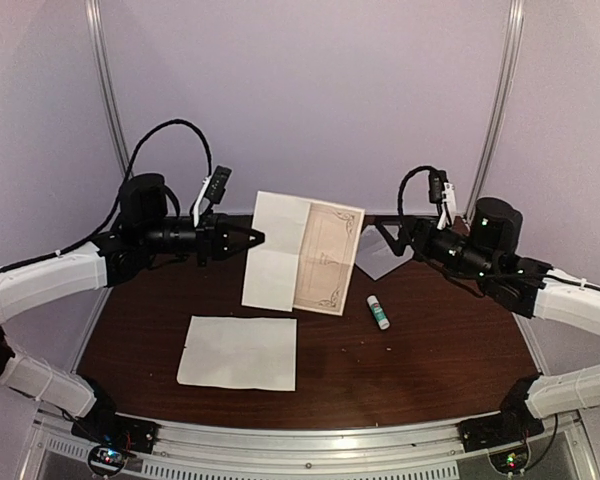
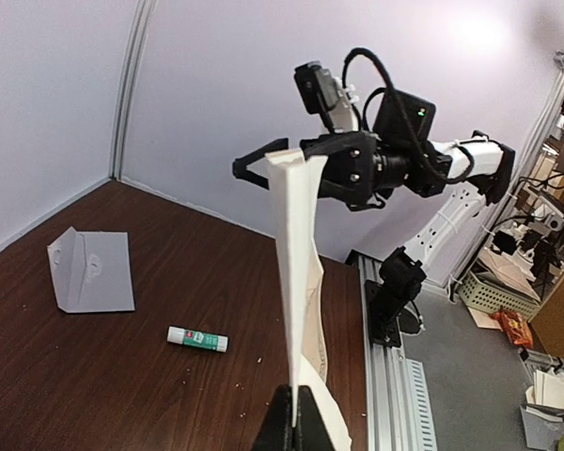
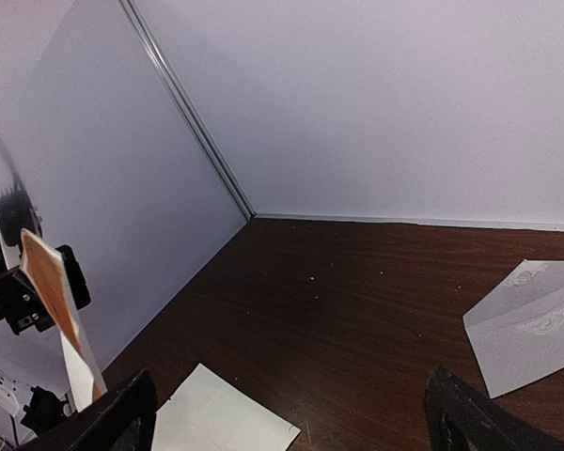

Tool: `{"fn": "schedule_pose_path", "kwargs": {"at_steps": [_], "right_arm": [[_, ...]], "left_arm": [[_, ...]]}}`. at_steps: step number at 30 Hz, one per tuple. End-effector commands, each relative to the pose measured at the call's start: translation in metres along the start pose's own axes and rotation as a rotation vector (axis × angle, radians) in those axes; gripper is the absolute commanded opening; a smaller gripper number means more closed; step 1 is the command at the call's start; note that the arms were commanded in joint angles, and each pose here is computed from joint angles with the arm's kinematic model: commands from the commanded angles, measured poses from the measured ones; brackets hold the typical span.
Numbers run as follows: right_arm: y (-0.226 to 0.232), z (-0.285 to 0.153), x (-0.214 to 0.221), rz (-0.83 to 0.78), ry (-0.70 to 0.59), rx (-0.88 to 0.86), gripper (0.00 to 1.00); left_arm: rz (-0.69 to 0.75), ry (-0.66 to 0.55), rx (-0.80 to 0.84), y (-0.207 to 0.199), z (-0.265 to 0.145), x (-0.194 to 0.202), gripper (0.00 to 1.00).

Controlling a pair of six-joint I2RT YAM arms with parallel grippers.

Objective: Place the letter into the envelope and seal it
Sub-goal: Fold the letter.

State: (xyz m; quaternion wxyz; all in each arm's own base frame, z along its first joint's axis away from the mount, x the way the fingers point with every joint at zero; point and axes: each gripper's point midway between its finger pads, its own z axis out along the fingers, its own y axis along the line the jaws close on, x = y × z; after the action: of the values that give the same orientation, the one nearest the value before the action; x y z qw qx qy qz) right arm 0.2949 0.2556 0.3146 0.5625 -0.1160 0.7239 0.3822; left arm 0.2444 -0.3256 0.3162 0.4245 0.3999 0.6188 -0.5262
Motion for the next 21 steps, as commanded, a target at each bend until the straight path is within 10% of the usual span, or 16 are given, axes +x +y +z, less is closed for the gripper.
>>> {"fn": "schedule_pose_path", "kwargs": {"at_steps": [1,21], "right_arm": [[-0.018,-0.002,0.002,0.07,-0.001,-0.025,1.0],[0.047,0.02,0.058,0.042,0.223,-0.352,0.99]], "left_arm": [[0.103,-0.044,0.141,-0.03,-0.007,-0.014,0.0],[0.117,-0.056,0.083,-0.026,-0.01,-0.018,0.0]]}}
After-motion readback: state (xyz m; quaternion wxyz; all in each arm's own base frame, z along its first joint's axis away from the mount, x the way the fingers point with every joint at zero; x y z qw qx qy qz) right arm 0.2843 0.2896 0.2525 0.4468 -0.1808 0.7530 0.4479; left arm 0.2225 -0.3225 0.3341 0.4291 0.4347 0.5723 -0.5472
